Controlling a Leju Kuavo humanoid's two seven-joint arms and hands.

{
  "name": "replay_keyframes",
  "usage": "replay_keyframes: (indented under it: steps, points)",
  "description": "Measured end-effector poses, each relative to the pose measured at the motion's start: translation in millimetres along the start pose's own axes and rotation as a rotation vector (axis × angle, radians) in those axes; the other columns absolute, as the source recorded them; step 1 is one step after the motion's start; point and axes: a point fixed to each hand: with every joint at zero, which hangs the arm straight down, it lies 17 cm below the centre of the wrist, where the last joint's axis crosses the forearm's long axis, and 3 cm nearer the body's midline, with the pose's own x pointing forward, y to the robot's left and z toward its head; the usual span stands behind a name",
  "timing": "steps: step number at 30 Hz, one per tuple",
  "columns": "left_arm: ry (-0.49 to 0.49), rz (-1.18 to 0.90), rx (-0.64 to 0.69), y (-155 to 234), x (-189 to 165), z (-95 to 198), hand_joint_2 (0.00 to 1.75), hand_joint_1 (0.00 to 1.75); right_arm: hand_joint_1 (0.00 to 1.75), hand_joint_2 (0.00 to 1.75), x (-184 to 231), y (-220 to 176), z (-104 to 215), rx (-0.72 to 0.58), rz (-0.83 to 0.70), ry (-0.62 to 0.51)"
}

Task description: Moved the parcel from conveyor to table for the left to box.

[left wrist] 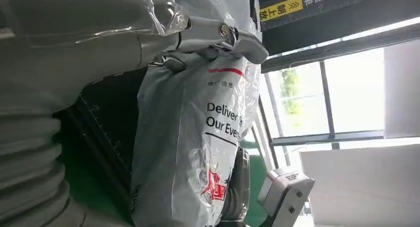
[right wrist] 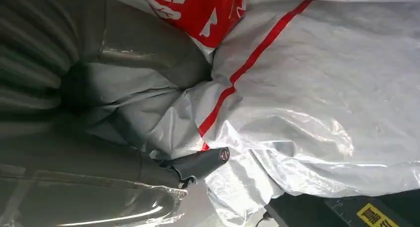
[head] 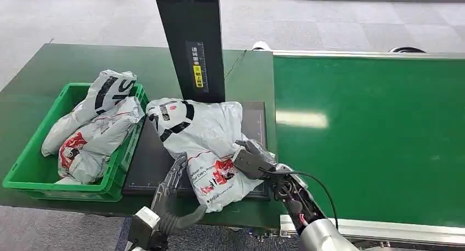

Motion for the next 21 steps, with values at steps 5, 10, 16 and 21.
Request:
replay_keyframes:
  steps: [5, 10, 16, 21]
  points:
    - [0.003, 0.000, 0.000, 0.0, -0.5, 0.0, 1.75, 0.00, 1.75, 1.75, 0.4, 0.4, -0.9, -0.002, 0.000, 0.001]
    - [0.000, -0.029, 0.116, 26.5, 0.1, -0.2, 1.75, 0.00, 1.75, 1.75, 11.0, -16.1, -0.3, -0.106, -0.028, -0.066]
    - [-0.109, 0.000, 0.699, 166.5, 29.1, 28.5, 1.75, 0.00, 1.75, 1.75, 9.2, -24.6, 7.0, -0.166, -0.056, -0.078]
    - [-0.215, 0.055, 1.011, 247.3, 60.2, 75.0, 1.75, 0.00, 1.55, 1.75, 2.4, -25.8, 13.6, -0.199, -0.060, -0.074]
